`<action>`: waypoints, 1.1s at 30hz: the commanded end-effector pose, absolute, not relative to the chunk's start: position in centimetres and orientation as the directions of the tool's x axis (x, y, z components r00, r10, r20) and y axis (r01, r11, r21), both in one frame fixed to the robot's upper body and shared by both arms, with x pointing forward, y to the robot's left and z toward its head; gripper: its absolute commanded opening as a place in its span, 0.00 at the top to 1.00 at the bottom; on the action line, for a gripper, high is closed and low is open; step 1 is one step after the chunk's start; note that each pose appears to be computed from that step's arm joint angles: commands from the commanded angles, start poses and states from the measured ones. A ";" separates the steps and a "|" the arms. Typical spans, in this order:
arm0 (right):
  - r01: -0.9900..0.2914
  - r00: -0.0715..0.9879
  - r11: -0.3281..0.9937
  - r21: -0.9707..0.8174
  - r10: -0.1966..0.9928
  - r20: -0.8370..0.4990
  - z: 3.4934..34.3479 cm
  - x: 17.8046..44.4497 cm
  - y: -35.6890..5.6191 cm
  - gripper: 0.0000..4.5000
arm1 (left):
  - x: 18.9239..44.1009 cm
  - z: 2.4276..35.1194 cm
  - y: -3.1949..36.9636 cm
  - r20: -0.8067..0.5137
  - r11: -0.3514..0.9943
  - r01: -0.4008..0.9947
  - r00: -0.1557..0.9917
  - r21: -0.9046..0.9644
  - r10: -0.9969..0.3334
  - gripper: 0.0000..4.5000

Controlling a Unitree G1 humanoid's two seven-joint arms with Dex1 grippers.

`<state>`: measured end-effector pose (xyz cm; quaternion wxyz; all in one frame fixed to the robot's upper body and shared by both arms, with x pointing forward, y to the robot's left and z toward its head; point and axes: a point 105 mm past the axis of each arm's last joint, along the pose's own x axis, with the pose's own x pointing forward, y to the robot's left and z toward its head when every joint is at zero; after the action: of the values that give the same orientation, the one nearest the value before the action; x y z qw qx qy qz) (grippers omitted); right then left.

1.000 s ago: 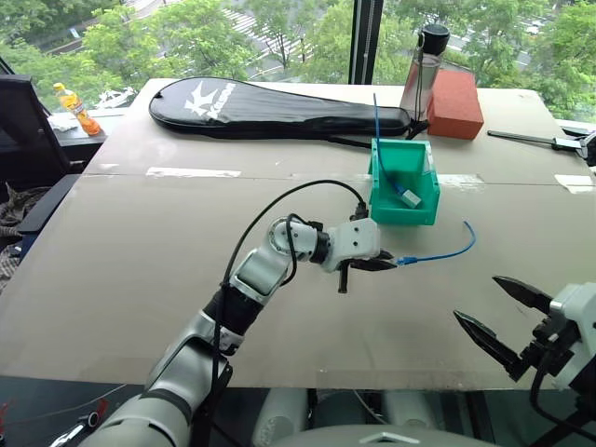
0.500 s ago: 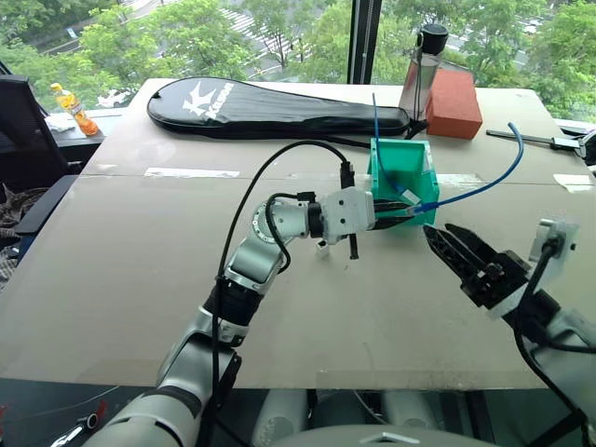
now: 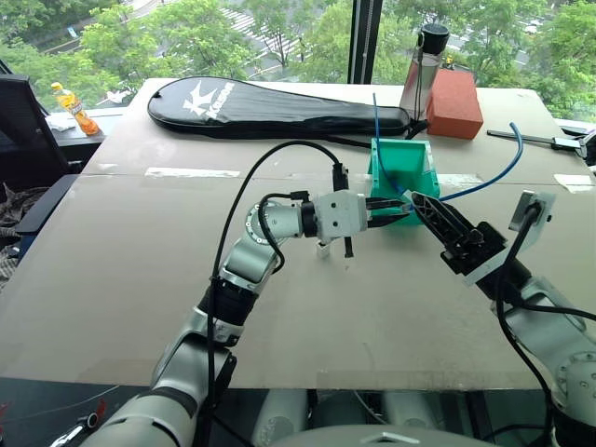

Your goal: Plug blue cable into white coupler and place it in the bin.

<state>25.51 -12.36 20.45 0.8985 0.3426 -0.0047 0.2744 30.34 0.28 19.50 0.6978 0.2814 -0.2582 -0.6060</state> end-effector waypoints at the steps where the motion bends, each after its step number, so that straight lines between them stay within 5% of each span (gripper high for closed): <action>1: -0.522 0.837 0.589 0.617 0.495 0.235 21.2 25.3 -12.1 0.25 | 29.8 20.8 0.3 0.065 0.129 0.657 0.121 0.743 -0.991 1.00; 3: -0.523 0.835 0.584 0.621 0.498 0.235 21.2 25.3 -12.0 0.25 | 29.8 20.9 0.3 0.067 0.130 0.656 0.120 0.744 -0.990 1.00; 11: -0.529 0.826 0.569 0.630 0.516 0.228 20.8 25.3 -11.4 1.00 | 29.6 21.1 0.0 0.077 0.131 0.650 0.111 0.749 -0.991 1.00; 23: -0.538 0.821 0.558 0.631 0.515 0.245 21.2 25.3 -11.4 1.00 | 29.3 21.1 0.6 0.094 0.134 0.720 0.096 0.680 -0.991 1.00; 30: -0.543 0.821 0.588 0.600 0.522 0.232 21.1 25.6 -12.2 1.00 | 31.0 20.2 5.5 0.094 0.292 0.911 0.276 0.292 -0.957 0.32; 33: -0.543 0.823 0.602 0.586 0.521 0.228 21.0 25.8 -12.7 1.00 | 31.8 19.4 8.3 0.056 0.390 0.898 0.387 0.205 -0.920 0.32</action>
<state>26.02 -12.38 19.95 0.8943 0.3413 0.0086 0.2891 31.94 7.62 18.07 0.8220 0.0814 -0.0674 -0.5596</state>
